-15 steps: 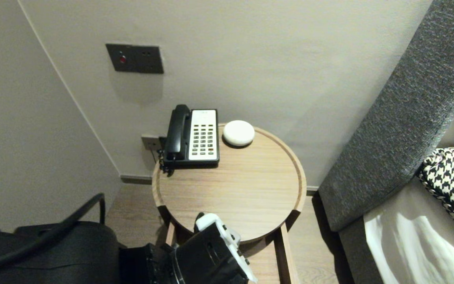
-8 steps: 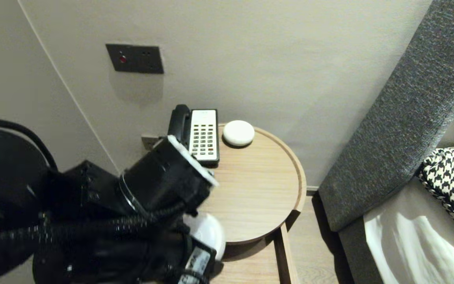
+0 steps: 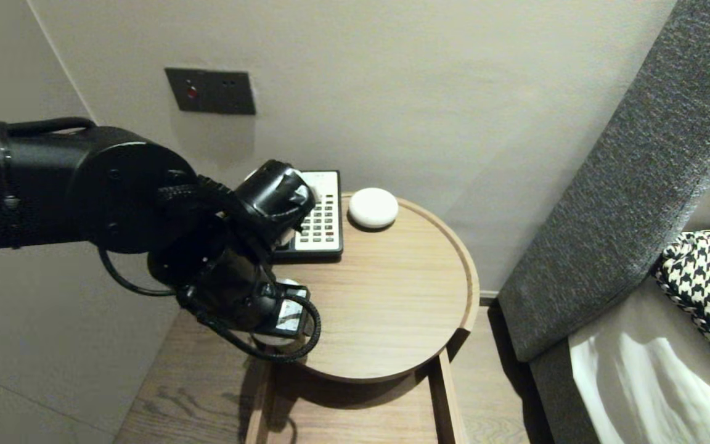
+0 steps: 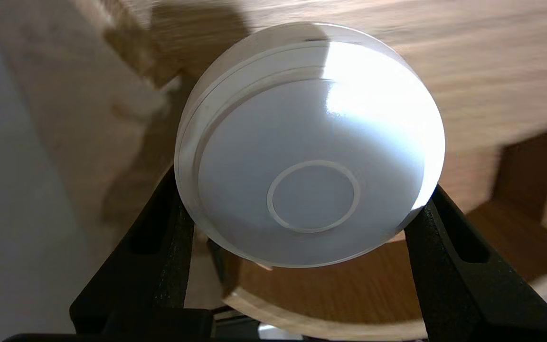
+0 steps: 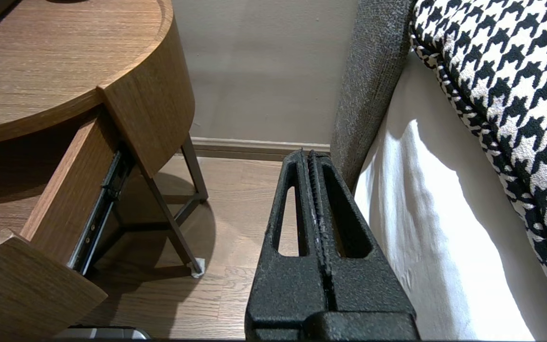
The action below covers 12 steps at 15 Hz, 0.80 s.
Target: Take the remote control out of the drawer one by one and place them on the table
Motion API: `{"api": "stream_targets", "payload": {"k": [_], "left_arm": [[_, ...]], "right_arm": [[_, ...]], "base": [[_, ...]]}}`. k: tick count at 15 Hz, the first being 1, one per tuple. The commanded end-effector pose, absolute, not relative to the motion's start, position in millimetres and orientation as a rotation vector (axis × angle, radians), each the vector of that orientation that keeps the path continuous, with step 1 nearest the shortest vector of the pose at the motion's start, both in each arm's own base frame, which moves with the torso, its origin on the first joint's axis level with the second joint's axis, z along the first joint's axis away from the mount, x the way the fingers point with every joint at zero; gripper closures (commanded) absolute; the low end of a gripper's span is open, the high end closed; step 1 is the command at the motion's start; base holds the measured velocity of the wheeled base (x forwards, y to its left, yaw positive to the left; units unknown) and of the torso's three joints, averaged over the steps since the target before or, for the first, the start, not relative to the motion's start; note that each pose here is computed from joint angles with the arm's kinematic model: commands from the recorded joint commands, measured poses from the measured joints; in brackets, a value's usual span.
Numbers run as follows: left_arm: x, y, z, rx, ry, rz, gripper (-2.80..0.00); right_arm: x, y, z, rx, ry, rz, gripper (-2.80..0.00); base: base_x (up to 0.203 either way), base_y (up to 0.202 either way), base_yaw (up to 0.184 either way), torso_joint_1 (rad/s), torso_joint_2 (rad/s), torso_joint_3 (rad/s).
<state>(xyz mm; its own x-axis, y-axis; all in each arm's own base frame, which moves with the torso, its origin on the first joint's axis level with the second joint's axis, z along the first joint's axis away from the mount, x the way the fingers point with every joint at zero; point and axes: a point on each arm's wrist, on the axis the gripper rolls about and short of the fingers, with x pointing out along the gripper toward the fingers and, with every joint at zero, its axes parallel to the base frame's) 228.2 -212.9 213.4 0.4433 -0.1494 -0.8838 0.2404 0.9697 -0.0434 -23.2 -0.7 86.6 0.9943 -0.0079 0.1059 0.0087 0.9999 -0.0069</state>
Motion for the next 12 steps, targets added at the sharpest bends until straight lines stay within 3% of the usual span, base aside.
{"api": "stream_targets", "payload": {"k": [1, 12], "left_arm": [[242, -220, 198, 0.105, 1.128, -0.205, 0.0], [254, -229, 189, 0.114, 1.146, -0.196, 0.0]], "right_arm": [[-20, -1, 76, -0.008, -0.067, -0.008, 0.0], [-20, -1, 76, -0.008, -0.067, -0.008, 0.0]], "base": [[0.0, 0.0, 0.0, 0.0, 0.0, 0.0], [0.0, 0.0, 0.0, 0.0, 0.0, 0.0]]}}
